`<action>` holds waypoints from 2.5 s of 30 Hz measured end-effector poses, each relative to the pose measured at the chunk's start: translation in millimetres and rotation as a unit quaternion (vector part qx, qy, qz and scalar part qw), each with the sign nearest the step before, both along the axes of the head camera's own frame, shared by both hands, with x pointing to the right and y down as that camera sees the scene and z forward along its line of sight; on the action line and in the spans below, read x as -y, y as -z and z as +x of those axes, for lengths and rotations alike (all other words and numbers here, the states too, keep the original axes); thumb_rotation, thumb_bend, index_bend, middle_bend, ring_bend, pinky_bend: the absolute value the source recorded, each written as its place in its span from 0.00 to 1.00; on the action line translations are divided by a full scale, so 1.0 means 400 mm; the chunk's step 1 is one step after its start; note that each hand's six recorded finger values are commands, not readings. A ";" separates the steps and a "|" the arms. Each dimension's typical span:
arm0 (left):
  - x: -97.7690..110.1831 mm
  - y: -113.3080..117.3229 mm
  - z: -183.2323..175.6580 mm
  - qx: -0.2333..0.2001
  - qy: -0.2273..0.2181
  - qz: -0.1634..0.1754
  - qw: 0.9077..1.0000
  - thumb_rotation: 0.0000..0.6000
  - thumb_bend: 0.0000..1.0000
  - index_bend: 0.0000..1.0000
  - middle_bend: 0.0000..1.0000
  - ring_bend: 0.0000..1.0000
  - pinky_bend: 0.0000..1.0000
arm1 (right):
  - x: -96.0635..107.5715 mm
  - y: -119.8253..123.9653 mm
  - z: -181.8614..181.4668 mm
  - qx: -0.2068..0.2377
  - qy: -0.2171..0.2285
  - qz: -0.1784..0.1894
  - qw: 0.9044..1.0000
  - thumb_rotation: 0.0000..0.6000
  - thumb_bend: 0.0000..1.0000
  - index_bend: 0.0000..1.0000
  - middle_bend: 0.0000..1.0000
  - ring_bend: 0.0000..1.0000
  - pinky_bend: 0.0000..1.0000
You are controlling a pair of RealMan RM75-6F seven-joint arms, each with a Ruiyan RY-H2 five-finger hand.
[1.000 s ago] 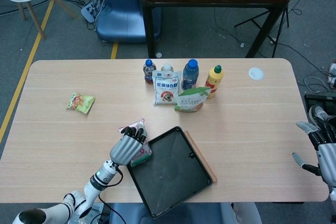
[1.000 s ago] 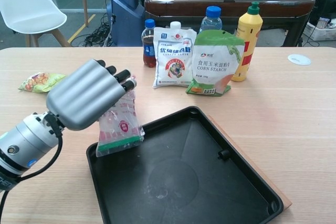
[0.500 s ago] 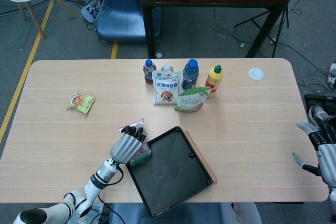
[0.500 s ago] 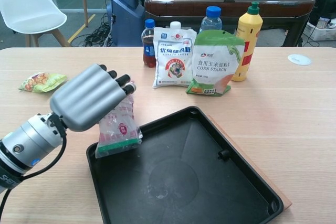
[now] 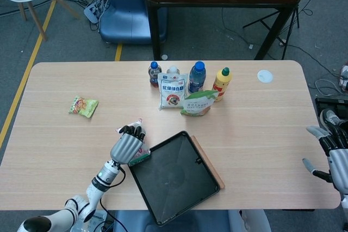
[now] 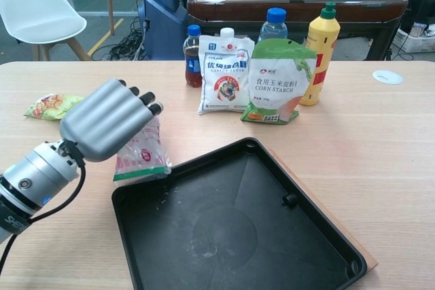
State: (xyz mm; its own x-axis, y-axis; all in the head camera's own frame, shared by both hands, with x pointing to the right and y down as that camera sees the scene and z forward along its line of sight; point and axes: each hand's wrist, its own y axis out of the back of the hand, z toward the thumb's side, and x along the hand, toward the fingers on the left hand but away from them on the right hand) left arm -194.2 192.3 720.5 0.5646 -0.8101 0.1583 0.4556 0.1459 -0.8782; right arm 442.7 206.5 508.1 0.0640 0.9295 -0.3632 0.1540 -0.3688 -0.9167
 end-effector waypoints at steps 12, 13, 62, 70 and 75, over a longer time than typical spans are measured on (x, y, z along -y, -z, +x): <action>-0.010 0.011 0.019 -0.090 0.046 -0.123 0.987 1.00 0.35 0.41 0.60 0.52 0.59 | 0.002 -0.001 -0.001 0.000 0.000 0.001 1.000 1.00 0.24 0.18 0.22 0.03 0.06; -0.010 0.008 0.019 -0.099 0.056 -0.146 0.983 1.00 0.35 0.41 0.60 0.52 0.59 | 0.002 -0.002 -0.002 0.000 0.000 0.000 1.000 1.00 0.24 0.18 0.22 0.03 0.06; 0.124 -0.027 -0.054 -0.242 0.280 -0.542 0.755 1.00 0.34 0.19 0.37 0.27 0.37 | 0.006 -0.024 0.008 0.007 -0.004 -0.005 1.000 1.00 0.24 0.18 0.22 0.03 0.06; 0.128 -0.021 -0.064 -0.243 0.288 -0.534 0.756 1.00 0.34 0.08 0.26 0.13 0.32 | 0.009 -0.026 0.004 0.009 -0.001 -0.006 1.000 1.00 0.24 0.18 0.22 0.03 0.06; 0.131 -0.011 -0.072 -0.245 0.291 -0.531 0.757 1.00 0.35 0.07 0.24 0.12 0.32 | 0.009 -0.026 0.002 0.011 0.000 -0.005 1.000 1.00 0.24 0.18 0.22 0.03 0.06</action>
State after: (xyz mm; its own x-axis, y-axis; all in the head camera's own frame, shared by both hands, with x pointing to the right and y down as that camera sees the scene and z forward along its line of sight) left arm -222.8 139.9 725.1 0.3629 -0.5059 0.7825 -0.2462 -0.8620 -0.4431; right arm 443.6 202.7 518.4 0.0720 0.9256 -0.3715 0.1735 -0.3784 -0.9092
